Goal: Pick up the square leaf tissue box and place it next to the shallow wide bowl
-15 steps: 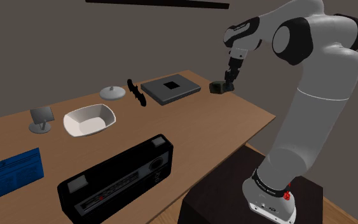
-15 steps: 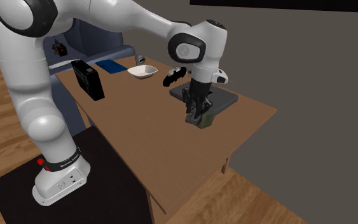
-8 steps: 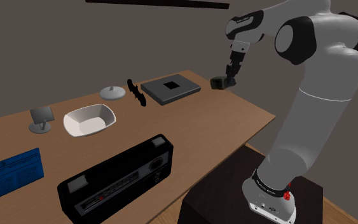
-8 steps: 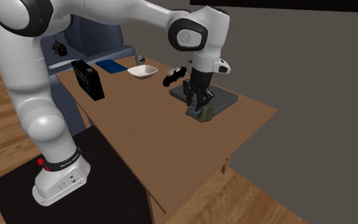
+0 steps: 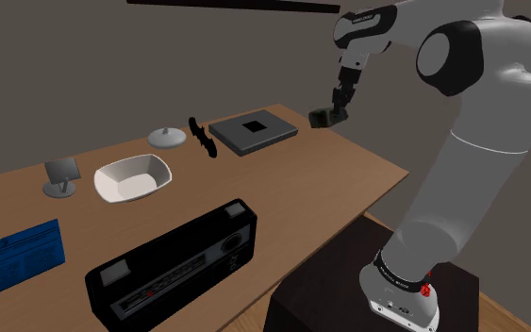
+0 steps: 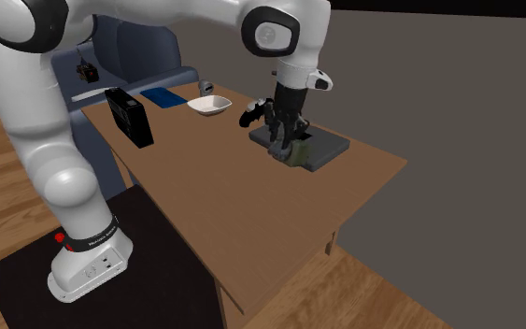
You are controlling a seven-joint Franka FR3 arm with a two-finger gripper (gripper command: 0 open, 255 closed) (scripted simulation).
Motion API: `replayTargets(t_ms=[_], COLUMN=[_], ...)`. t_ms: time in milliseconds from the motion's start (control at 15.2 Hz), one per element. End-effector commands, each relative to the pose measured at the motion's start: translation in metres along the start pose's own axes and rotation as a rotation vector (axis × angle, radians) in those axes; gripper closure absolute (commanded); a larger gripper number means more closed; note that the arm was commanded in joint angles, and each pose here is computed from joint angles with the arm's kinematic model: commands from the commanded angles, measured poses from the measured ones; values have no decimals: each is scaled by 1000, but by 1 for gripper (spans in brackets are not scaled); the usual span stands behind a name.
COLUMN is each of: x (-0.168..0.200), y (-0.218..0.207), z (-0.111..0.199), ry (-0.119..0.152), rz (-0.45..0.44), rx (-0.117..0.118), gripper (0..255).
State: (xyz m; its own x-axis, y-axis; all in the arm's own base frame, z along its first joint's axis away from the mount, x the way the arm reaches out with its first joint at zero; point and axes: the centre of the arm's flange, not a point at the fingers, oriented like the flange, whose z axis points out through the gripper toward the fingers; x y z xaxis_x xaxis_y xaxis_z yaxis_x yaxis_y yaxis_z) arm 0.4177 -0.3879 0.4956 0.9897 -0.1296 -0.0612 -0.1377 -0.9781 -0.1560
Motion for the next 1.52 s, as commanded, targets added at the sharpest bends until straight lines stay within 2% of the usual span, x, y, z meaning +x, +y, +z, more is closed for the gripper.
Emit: replayTargets(t_ms=[0, 1452], x=[4, 69], y=[-25, -305], z=[6, 45], ry=[1, 1], rz=[1, 1], rx=[0, 0], gripper=[255, 255])
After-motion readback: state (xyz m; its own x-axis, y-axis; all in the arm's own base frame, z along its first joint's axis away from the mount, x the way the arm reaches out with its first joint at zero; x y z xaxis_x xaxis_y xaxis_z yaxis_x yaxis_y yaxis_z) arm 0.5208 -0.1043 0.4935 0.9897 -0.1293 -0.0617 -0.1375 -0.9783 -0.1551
